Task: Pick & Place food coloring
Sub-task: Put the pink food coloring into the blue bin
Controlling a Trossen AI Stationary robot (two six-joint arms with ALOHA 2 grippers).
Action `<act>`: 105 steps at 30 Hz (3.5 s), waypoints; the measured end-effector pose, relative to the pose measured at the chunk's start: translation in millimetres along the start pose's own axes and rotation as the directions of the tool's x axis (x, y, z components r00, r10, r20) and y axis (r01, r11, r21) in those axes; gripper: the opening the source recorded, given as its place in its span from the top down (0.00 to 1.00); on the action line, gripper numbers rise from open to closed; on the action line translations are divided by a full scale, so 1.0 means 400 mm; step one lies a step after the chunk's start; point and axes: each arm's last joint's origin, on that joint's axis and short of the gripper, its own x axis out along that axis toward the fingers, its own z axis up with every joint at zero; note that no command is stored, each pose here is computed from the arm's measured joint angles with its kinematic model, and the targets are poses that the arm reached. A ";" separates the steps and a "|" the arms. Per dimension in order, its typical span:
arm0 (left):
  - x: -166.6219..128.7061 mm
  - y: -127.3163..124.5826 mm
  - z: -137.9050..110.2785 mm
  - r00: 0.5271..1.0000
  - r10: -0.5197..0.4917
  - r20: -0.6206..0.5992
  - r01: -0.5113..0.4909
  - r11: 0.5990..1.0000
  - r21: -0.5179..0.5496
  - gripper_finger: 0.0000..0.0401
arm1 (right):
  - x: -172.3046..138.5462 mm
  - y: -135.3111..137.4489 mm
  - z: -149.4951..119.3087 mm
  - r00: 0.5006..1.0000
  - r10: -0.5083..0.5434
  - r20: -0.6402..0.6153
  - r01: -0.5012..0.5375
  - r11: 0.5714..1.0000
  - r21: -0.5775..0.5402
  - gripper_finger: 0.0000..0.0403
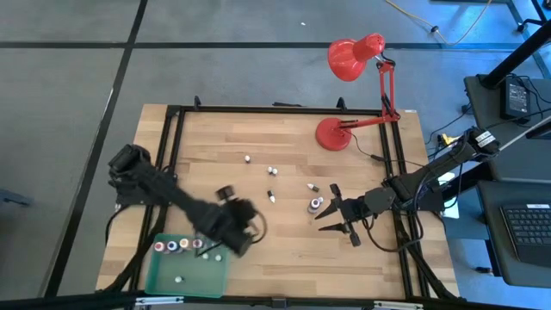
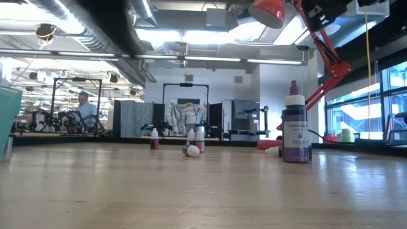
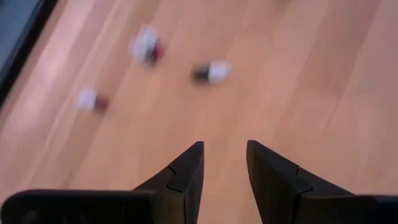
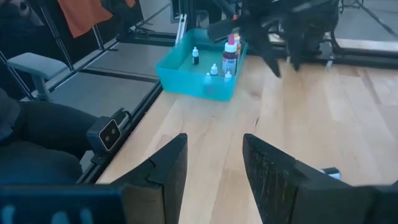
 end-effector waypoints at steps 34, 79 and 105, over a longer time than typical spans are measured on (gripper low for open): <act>0.344 0.566 0.227 0.987 -0.055 -0.150 -0.025 0.873 -0.487 0.68 | 0.000 -0.006 -0.058 0.998 -0.007 -0.056 0.014 0.992 0.129 0.61; 0.499 0.518 0.139 0.859 -0.151 -0.488 -0.139 0.850 -0.508 0.54 | 0.000 -0.006 -0.053 0.999 -0.004 -0.038 0.008 0.995 0.095 0.61; 0.492 0.511 0.135 0.851 -0.134 -0.507 -0.133 0.880 -0.456 0.84 | 0.000 -0.006 -0.055 0.999 -0.004 -0.044 0.010 0.993 0.121 0.61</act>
